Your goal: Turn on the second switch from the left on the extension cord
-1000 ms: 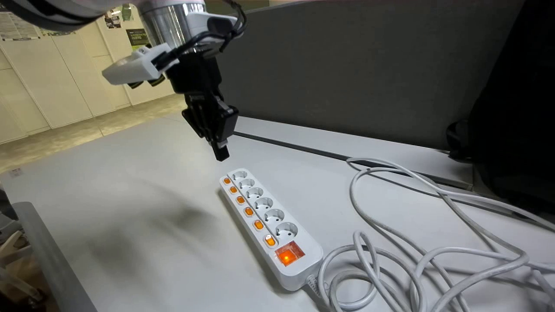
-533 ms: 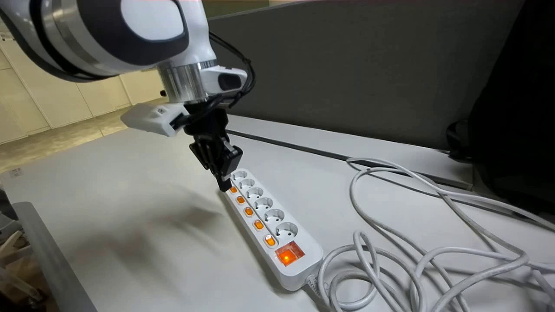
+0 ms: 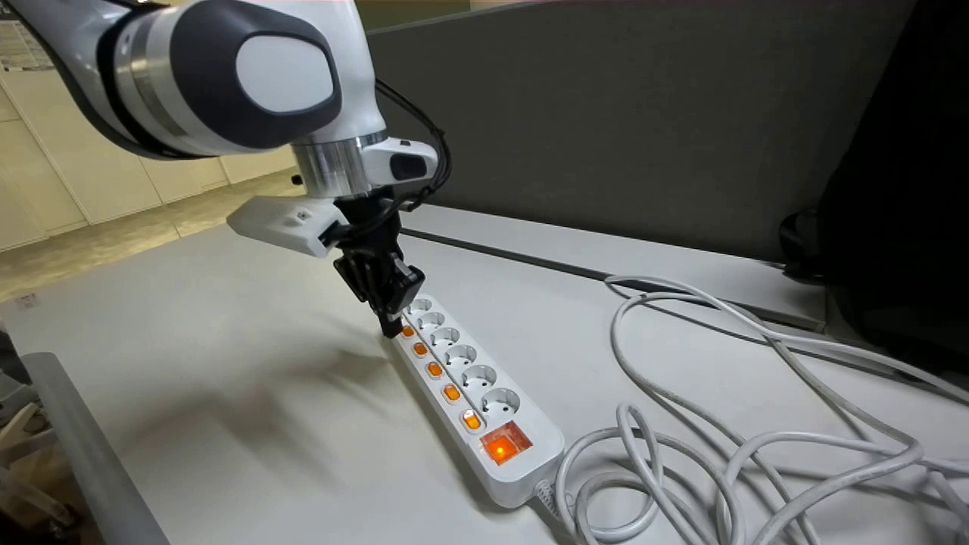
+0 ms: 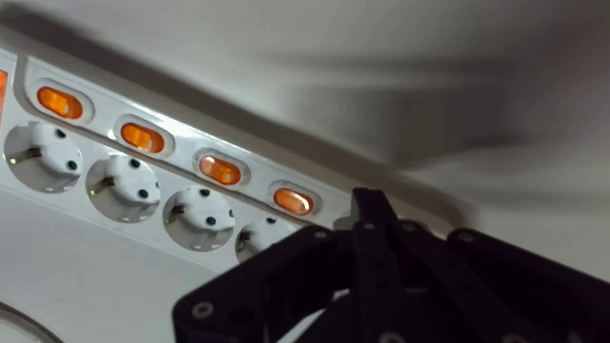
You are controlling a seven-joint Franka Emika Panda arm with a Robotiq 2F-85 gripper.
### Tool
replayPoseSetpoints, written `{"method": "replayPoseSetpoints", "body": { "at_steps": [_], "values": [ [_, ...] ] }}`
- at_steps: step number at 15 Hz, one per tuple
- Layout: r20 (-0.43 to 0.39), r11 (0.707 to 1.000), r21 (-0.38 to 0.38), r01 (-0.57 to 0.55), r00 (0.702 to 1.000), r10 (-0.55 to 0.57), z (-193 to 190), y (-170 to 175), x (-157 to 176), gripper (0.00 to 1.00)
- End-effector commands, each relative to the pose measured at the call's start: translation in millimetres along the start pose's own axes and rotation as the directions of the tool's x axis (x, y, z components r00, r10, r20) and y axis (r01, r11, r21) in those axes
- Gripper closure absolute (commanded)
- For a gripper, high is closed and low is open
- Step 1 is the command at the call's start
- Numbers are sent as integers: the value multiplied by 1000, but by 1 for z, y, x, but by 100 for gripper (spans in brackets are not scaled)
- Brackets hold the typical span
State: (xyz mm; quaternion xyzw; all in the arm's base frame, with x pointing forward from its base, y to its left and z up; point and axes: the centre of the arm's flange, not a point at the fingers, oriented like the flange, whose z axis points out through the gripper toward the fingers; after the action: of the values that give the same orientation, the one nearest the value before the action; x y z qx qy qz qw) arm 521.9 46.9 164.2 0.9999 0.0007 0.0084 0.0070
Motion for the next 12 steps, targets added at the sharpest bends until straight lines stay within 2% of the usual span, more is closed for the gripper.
{"method": "replayPoseSetpoints", "body": {
  "at_steps": [1, 12],
  "values": [
    [-17, 1000, 1, 19, 1000, -19, -5, -7, 21, 100],
    [3, 1000, 10, 24, 1000, -24, 5, -10, 28, 100]
  ]
}}
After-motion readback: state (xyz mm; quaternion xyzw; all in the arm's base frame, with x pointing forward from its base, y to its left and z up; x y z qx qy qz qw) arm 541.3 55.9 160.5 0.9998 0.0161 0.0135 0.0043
